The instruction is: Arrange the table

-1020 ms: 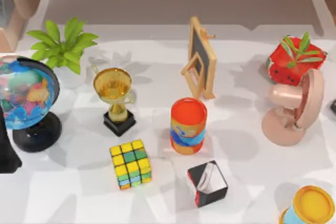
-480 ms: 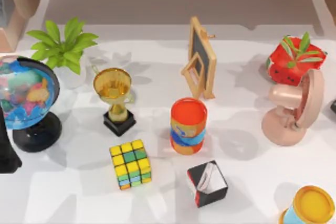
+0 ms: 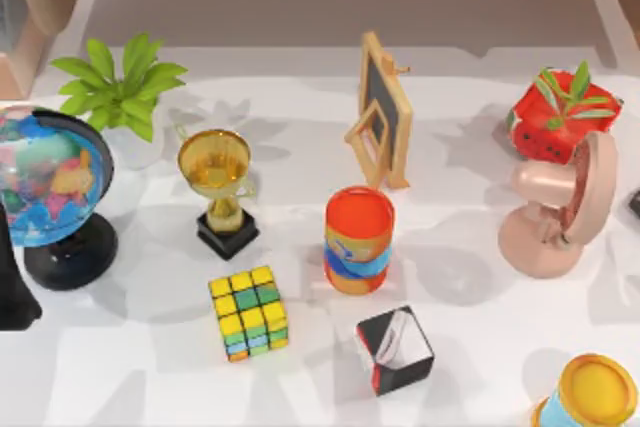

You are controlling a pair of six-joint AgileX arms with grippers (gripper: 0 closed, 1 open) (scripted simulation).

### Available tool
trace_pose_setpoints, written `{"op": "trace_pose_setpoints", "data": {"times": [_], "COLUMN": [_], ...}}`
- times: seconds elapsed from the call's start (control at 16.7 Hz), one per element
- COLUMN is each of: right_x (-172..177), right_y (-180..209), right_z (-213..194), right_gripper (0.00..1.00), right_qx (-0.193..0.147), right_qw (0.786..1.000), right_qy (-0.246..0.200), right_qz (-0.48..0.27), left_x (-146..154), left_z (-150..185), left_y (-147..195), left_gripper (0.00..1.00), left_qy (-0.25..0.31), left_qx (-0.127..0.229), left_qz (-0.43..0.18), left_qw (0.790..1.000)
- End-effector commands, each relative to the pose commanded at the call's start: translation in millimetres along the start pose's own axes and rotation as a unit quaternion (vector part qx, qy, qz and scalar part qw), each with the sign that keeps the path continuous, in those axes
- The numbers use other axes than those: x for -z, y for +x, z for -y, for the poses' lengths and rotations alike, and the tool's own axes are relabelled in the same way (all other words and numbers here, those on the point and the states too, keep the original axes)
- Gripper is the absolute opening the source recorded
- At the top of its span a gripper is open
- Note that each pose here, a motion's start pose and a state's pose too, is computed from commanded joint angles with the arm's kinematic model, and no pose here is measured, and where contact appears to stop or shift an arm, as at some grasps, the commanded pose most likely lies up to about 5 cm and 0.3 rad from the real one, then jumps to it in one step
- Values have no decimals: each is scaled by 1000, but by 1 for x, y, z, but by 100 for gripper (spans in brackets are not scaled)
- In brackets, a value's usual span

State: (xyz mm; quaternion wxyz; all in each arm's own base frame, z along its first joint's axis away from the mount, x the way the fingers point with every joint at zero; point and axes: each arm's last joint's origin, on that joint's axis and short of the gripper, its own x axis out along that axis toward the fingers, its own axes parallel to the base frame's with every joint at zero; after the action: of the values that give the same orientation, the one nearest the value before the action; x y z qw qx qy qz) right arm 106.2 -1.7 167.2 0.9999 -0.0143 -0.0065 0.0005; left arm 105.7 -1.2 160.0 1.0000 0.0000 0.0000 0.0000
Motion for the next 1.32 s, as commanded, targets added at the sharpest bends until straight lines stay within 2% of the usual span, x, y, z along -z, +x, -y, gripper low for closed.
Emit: {"op": "trace_pose_setpoints", "data": {"times": [0.12,0.42,0.6,0.96,1.14,1.32], "right_x": [7,7,7,7,7,7], "right_y": [-1,-1,-1,-1,-1,-1], "right_z": [-1,-1,-1,-1,-1,-1], "right_gripper": [100,100,100,100,100,100], "right_qx": [1,1,1,1,1,1], "right_qw": [1000,1000,1000,1000,1000,1000], "right_qy": [14,14,14,14,14,14], "right_qz": [-7,-7,-7,-7,-7,-7], "left_x": [0,0,-13,-83,-125,-157], "left_z": [0,0,1,17,38,76], "left_y": [0,0,1,28,65,117], "left_gripper": [100,100,100,100,100,100], "left_qy": [0,0,0,-4,-9,-14], "left_qx": [0,0,-3,-1,7,15], "left_qz": [0,0,3,12,17,20], "left_qw": [1000,1000,1000,1000,1000,1000]}}
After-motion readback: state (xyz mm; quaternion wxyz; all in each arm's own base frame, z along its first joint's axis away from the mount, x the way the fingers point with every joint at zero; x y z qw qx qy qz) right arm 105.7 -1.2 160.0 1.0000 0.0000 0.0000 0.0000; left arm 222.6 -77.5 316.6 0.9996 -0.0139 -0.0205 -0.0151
